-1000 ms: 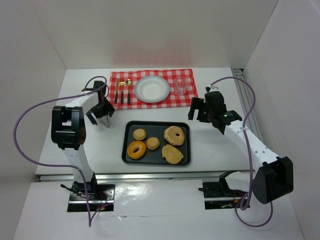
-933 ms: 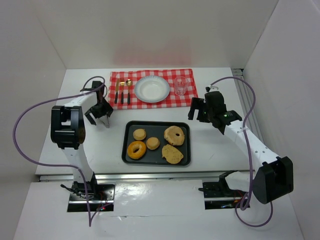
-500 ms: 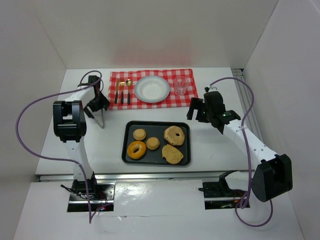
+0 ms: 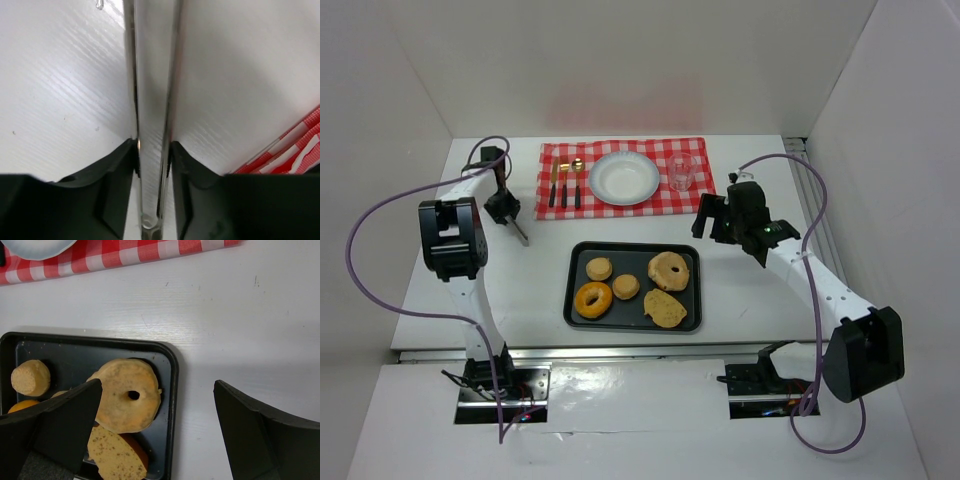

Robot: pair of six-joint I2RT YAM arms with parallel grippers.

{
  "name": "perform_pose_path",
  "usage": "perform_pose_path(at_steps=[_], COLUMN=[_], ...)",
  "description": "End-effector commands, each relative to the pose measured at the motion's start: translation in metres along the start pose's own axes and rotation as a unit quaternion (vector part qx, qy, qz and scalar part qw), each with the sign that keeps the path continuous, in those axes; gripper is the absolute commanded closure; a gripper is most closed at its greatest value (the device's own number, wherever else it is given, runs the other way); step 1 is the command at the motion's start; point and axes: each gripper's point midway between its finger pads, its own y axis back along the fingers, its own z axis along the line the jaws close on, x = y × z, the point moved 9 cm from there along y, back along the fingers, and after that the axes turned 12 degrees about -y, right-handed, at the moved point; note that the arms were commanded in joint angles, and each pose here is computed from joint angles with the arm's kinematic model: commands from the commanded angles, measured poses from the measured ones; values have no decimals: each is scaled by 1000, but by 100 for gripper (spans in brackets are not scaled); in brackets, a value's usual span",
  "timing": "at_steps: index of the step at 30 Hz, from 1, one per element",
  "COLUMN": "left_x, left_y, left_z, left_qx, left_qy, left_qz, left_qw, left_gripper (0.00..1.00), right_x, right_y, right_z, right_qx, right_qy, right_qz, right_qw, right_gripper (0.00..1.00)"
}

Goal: Place the bread

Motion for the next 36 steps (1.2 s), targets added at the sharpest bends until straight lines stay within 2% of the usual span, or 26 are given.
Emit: perform_pose_path(at_steps=[1, 2, 5, 7, 10, 14, 18, 20, 21, 24, 26, 28, 31, 34, 36], left_x=[-3, -9, -16, -24, -17, 19, 83, 110, 128, 171, 191, 218, 246, 264, 278], left_y=[9, 22, 49, 91, 144, 196, 234, 239, 254, 259, 273, 275, 288, 299, 307], left_z=[2, 3, 9, 12, 9, -13, -36, -32, -31, -21, -8, -1, 6, 12, 9], left_qx=[19, 25, 20, 39, 87, 187, 271, 266, 280, 291, 317, 339, 374, 390, 406], left_qy=[-1, 3, 8, 10, -31, -142, -249, -281, -302, -328, -337, -357, -376, -375, -393], left_qz=[-14, -29, -54, -98, -141, -154, -129, -105, -107, -75, -84, -53, -26, -10, 6], left_qw=[1000, 999, 998, 994, 986, 960, 921, 916, 905, 895, 883, 869, 847, 841, 825], left_gripper=[57, 62, 64, 64, 64, 64, 59, 57, 57, 56, 55, 54, 53, 51, 49], right_x=[-8, -8, -10, -10, -12, -13, -19, -20, -22, -26, -29, -30, -29, -29, -29], right_y=[-2, -2, 1, 1, 8, 13, 23, 27, 31, 39, 43, 45, 46, 46, 46], right_z=[5, 5, 6, 6, 8, 7, 9, 9, 8, 7, 6, 6, 7, 5, 5], right_qx=[-17, -17, -20, -20, -23, -21, -20, -15, -14, -3, 2, 4, -1, 7, 10], right_qy=[-5, -5, -5, -5, -5, -6, -7, -7, -3, -5, -6, -11, -11, -11, -11], right_qz=[-21, -21, -25, -25, -29, -35, -49, -51, -61, -75, -84, -92, -89, -88, -90], right_qw=[1000, 1000, 999, 999, 999, 999, 999, 999, 998, 997, 996, 996, 996, 996, 996], right_gripper=[0, 0, 0, 0, 0, 0, 0, 0, 0, 0, 0, 0, 0, 0, 0])
